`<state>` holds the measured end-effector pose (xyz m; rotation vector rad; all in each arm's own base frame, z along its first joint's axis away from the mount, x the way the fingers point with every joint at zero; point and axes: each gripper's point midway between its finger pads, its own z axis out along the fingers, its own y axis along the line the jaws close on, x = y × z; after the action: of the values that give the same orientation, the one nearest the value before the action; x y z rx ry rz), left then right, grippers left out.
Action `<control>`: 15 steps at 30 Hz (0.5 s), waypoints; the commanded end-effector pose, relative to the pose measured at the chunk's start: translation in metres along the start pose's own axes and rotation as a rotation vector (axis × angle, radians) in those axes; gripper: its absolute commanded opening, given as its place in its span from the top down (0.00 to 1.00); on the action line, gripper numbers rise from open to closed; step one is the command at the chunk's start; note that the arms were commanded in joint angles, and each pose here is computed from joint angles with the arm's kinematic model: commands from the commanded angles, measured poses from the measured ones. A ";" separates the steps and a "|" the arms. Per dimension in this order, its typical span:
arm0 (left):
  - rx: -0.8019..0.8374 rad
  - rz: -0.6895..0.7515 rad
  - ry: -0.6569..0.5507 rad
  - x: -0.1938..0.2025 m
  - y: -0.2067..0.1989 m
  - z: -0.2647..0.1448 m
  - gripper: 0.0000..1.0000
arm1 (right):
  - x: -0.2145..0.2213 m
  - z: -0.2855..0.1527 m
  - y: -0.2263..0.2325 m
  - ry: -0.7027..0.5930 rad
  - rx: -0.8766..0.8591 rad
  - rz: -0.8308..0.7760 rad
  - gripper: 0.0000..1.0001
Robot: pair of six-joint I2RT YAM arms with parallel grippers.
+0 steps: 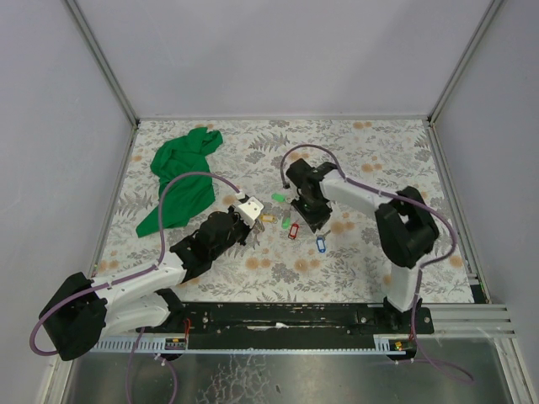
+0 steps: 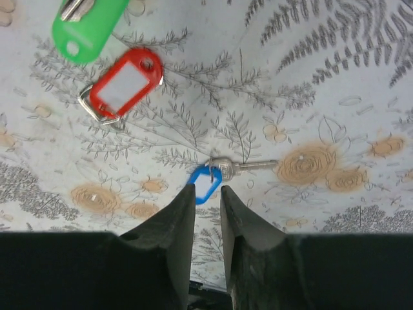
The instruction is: Put the keys on the keyring
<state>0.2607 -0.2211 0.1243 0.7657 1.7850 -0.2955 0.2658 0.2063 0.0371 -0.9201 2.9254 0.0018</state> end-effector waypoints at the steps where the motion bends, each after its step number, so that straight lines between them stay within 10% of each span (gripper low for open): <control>1: -0.003 -0.026 -0.079 -0.028 0.002 0.001 1.00 | -0.005 -0.020 0.002 -0.195 0.009 0.041 0.71; 15: -0.001 -0.026 -0.078 -0.027 0.002 0.002 1.00 | 0.001 -0.015 0.007 -0.579 -0.026 0.126 0.70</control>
<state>0.2599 -0.2222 0.1242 0.7667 1.7858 -0.3047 0.2302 0.1886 0.0314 -0.7077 2.6284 0.1883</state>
